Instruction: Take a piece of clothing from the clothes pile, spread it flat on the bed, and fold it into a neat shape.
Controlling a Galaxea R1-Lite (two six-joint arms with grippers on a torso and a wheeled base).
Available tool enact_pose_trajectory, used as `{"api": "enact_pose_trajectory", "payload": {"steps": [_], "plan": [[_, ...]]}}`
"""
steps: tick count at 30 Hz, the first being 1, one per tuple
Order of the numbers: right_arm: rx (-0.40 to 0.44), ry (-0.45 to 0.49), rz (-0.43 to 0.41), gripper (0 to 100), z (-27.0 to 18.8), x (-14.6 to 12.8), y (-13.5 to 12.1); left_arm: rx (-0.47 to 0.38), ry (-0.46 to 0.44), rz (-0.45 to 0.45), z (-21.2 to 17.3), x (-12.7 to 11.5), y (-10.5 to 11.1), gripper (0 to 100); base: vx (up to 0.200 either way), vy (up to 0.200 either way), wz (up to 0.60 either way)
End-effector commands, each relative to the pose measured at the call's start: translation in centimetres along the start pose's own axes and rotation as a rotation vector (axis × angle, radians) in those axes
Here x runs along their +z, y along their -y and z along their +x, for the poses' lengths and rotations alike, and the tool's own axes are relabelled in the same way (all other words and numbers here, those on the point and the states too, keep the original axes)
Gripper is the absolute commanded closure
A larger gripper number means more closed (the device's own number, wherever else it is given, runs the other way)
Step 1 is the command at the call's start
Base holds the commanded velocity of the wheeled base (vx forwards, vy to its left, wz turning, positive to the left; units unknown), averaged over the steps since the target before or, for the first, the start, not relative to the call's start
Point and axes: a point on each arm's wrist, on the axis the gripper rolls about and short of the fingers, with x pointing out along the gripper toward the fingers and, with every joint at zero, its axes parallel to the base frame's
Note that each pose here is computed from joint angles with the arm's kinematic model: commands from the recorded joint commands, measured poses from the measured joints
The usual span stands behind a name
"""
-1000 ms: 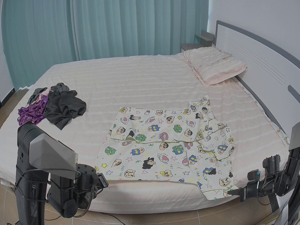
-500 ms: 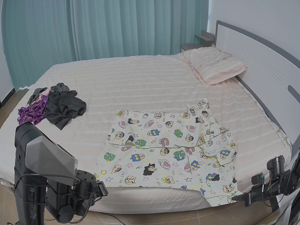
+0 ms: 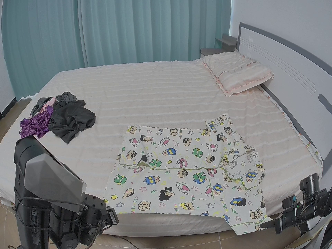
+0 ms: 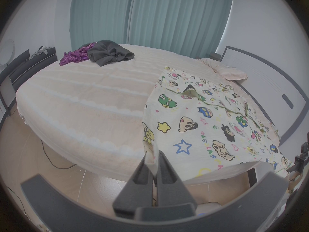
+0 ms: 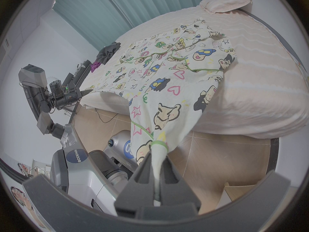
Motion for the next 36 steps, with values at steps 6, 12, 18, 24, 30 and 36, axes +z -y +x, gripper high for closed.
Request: {"api": "enact_pose_trajectory", "payload": {"steps": [6, 12, 18, 24, 30, 36], "plan": [[0.002, 0.001, -0.028, 100, -0.8, -0.6, -0.7, -0.025, -0.004, 0.042, -2.1, 0.9, 0.2, 100, 0.000, 0.000, 0.00], [0.007, -0.022, -0.025, 100, -1.0, -0.9, -0.9, 0.004, -0.065, 0.076, -2.6, 0.5, -0.2, 100, 0.000, 0.000, 0.00], [0.007, -0.053, -0.038, 100, -1.2, -1.3, -1.4, -0.013, -0.129, 0.126, -3.2, -0.3, 0.0, 100, 0.000, 0.000, 0.00], [0.016, -0.062, -0.062, 100, -1.5, -1.6, -1.8, -0.018, -0.145, 0.148, -3.6, -0.4, 0.2, 100, 0.000, 0.000, 0.00], [0.012, 0.006, -0.078, 100, -1.6, 0.3, -1.4, -0.035, -0.064, 0.066, -2.7, 1.9, 0.9, 100, 0.000, 0.000, 0.00], [0.012, 0.121, -0.023, 100, -2.2, 3.1, -1.4, -0.038, -0.005, -0.002, -1.6, 5.6, 2.7, 100, 0.000, 0.000, 0.00]]}}
